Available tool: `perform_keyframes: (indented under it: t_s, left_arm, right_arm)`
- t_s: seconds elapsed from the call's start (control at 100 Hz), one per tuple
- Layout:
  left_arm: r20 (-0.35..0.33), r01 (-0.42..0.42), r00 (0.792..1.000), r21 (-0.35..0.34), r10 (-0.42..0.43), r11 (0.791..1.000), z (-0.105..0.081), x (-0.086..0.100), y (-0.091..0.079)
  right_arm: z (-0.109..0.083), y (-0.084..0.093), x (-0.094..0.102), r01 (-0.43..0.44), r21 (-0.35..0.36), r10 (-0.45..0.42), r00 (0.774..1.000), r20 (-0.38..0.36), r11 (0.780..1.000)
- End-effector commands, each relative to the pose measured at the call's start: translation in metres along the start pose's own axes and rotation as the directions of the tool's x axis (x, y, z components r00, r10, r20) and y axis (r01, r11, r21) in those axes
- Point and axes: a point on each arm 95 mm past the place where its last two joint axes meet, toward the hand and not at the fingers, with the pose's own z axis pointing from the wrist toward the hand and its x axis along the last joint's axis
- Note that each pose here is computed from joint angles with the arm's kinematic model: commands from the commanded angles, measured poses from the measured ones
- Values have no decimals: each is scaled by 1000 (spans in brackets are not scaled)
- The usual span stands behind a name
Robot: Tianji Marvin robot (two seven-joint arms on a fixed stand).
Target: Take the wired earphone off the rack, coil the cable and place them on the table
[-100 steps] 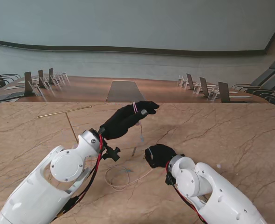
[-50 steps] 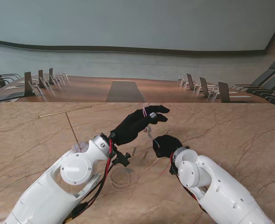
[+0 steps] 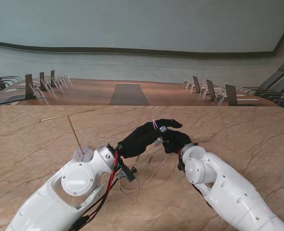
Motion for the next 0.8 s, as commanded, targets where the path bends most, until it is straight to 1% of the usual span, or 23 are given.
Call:
perform_keyframes:
  t_s: [0.0,0.11,0.2,0.28,0.4,0.6,0.79]
  left_arm:
    - [7,-35,999,3,35,999,-3,-2,4]
    - [14,-18,1000,-10,18,1000,-6,-4,7]
    - [22,-24,999,-21,24,1000,-8,-6,11]
    - [33,-21,999,-43,23,999,-10,-8,14]
    - [49,-16,999,-57,19,998,-12,-12,19]
    - [90,-4,996,-72,11,997,-15,-23,26]
    - [134,-2,991,-82,13,997,-18,-36,30]
  right_arm:
    - [3,5,2,1,-15,-1,1000,-7,1000]
    - [6,11,1,9,-27,-10,1000,-9,1000]
    - [9,16,0,14,-40,-14,1000,-16,999]
    - [10,23,0,20,-53,-21,999,-26,998]
    - [11,35,1,37,-79,-41,998,-47,996]
    - [8,63,4,66,-132,-79,992,-102,989]
    - [-5,94,8,93,-197,-128,976,-176,976]
